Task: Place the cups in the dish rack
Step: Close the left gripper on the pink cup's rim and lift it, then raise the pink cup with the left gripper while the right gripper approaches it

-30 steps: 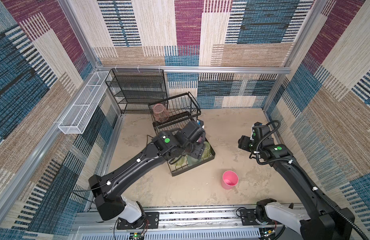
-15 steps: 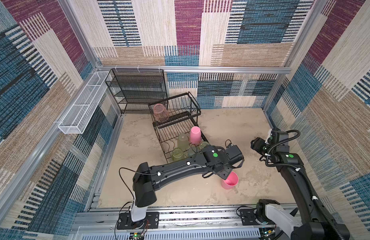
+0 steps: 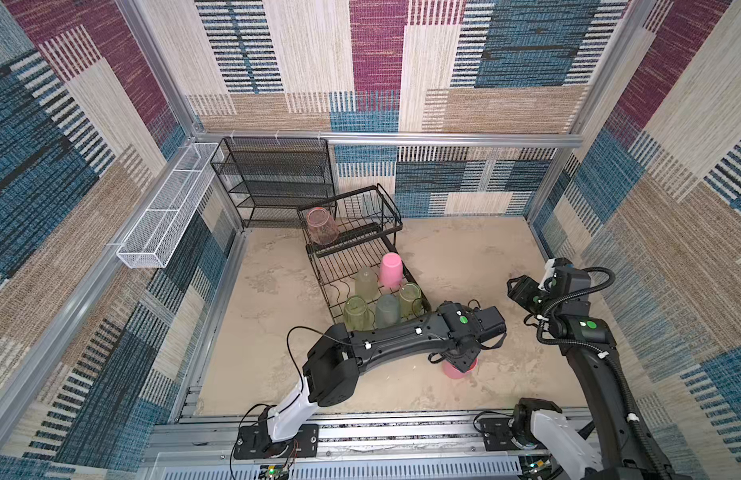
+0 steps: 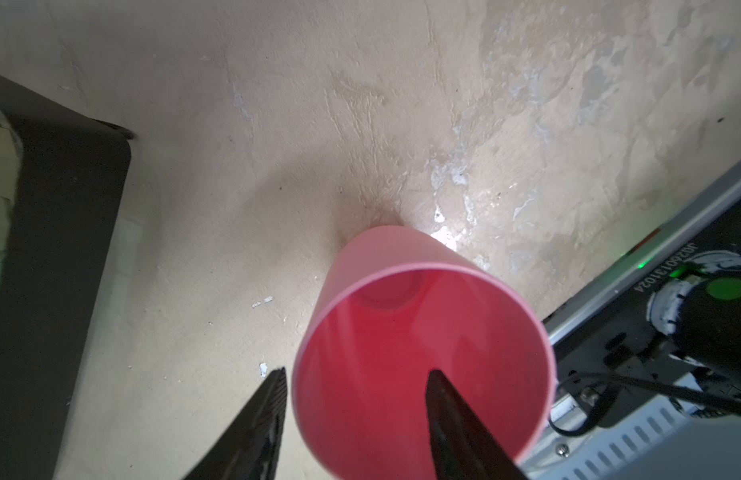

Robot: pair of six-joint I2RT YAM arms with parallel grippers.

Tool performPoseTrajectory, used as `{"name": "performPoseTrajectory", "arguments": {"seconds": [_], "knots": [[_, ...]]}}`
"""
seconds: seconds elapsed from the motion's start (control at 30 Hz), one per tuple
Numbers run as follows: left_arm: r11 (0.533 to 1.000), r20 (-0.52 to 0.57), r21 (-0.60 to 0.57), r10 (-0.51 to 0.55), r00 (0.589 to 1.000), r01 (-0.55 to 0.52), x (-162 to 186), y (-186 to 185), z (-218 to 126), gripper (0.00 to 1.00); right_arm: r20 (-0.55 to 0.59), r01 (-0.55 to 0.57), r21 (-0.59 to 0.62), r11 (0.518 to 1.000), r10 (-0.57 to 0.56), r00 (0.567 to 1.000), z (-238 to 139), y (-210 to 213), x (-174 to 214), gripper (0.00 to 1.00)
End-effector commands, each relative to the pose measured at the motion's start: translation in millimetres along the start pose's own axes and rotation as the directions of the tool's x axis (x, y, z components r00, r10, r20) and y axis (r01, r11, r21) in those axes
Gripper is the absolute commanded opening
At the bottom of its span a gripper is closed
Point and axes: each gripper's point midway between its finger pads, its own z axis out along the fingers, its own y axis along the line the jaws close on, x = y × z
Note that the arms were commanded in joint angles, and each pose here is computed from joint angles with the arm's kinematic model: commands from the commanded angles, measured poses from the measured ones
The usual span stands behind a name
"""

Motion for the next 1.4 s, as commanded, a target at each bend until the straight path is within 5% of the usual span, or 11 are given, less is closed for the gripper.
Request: {"name": "performPoseTrajectory", "arguments": {"seconds": [0.0, 0.17, 0.7, 1.07, 1.37], "knots": [[1.000, -0.025, -0.017, 0.006, 1.000, -0.006, 3, 5, 5, 0.53, 0.023, -0.008, -0.032, 0.999, 0.008, 1.000, 0, 6, -4, 0.59], [0.999, -0.034, -0.034, 0.005, 0.999, -0.007, 5, 11, 10, 0.36, 0.036, -0.010, -0.033, 0.999, 0.012, 0.999, -1, 4, -4, 0.59], [1.000, 0.005, -0.017, 0.009, 1.000, -0.008, 7, 12, 14, 0.12, 0.012, -0.078, -0.045, 0.996, 0.078, 0.997, 7, 1, 6, 0.58], [0.986, 0.143, 0.167, -0.003, 0.990, -0.021, -15, 8, -48, 0.06, 0.030, -0.057, -0.011, 0.998, 0.057, 0.998, 4, 3, -9, 0.59], [0.955, 0.280, 0.296, -0.049, 0.959, -0.038, -61, 30, -135, 0.06, 0.109, -0.017, -0.073, 0.997, 0.025, 0.994, -19, 35, -52, 0.59]]}}
